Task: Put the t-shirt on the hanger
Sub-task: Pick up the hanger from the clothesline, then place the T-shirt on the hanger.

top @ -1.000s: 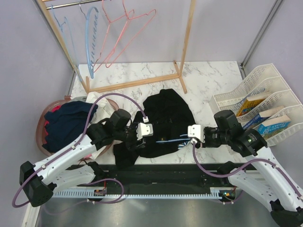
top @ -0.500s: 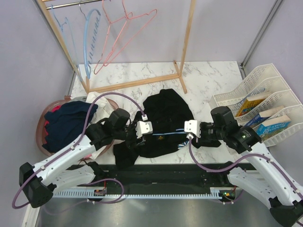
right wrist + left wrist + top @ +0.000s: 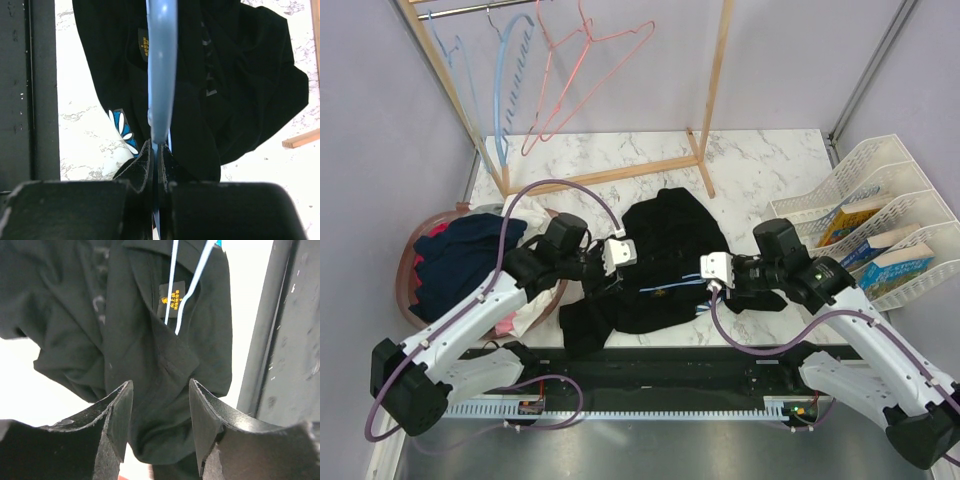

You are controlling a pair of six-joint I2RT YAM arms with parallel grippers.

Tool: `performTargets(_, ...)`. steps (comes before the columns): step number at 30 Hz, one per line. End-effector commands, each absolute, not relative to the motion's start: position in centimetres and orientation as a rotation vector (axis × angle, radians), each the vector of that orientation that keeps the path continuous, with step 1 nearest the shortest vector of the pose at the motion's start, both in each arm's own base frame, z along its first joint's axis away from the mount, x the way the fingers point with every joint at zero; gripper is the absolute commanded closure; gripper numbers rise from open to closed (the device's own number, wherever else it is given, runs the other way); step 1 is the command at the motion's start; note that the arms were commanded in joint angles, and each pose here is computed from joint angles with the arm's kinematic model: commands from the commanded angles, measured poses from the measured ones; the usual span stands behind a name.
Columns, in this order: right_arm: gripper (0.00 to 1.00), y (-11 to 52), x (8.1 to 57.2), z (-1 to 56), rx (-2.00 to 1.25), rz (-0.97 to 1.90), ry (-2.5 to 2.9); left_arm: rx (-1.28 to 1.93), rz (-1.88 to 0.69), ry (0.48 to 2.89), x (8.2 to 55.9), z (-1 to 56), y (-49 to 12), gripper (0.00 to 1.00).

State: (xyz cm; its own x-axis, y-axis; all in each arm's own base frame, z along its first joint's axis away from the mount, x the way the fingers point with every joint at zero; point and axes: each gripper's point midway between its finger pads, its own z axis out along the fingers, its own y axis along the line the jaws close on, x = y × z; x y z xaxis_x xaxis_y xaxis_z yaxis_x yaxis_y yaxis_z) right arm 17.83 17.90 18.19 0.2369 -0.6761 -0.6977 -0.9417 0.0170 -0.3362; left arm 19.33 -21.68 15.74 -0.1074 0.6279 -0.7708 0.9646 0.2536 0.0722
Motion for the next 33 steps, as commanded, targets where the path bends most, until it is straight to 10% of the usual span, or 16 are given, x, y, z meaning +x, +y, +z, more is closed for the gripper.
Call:
performTargets(1, 1.00, 19.4, 18.2, 18.9, -1.707, 0.481, 1.419, 1.661, -0.544, 1.543, 20.1, 16.4, -22.8, 0.46)
performTargets(18, 1.00, 20.7, 19.0, 18.9, -1.670, 0.502, 1.365, 1.989, -0.437, 1.390, 20.1, 11.5, -22.3, 0.49)
performTargets(33, 1.00, 21.4, 19.2, 16.3, -1.689, 0.529, 1.319, 1.938, -0.501, 1.443, 20.0, 11.5, -23.0, 0.82)
